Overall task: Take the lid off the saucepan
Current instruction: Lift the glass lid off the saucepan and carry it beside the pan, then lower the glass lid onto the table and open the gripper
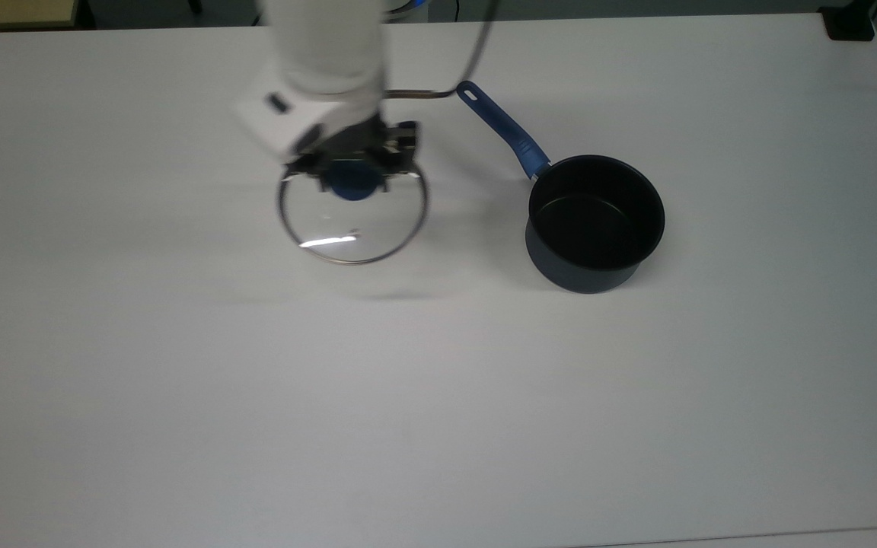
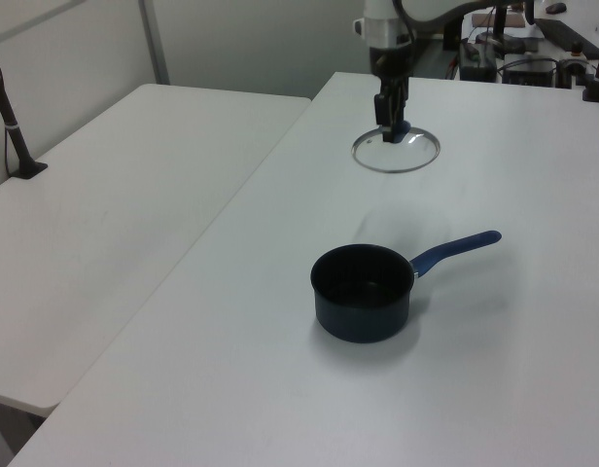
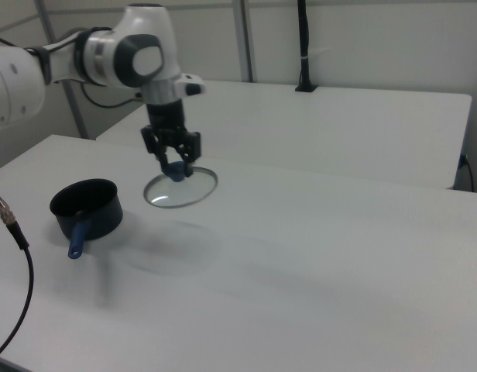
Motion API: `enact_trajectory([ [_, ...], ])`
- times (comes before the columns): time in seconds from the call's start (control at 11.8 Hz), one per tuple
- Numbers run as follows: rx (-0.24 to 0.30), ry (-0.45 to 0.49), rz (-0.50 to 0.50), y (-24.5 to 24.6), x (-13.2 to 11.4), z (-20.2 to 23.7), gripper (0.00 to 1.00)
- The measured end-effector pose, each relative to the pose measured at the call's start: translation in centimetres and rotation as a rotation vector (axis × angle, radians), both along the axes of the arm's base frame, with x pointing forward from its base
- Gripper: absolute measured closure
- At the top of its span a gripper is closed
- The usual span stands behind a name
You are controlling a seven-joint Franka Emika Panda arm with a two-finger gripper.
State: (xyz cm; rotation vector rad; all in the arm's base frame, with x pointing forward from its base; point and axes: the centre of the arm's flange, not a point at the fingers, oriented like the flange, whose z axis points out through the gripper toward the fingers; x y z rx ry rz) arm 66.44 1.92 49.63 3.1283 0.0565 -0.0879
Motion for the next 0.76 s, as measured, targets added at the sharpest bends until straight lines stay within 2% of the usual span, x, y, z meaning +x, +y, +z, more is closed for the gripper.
enact_trajectory([
  [0.25, 0.025, -0.030, -0.003, -5.3, 0.4, -2.2, 0.34],
  [0.51, -0.011, -0.088, 0.007, -7.7, 0.8, -7.9, 0.34],
  [0.76, -0.009, -0.048, 0.042, -8.8, 0.0, -11.2, 0.34],
])
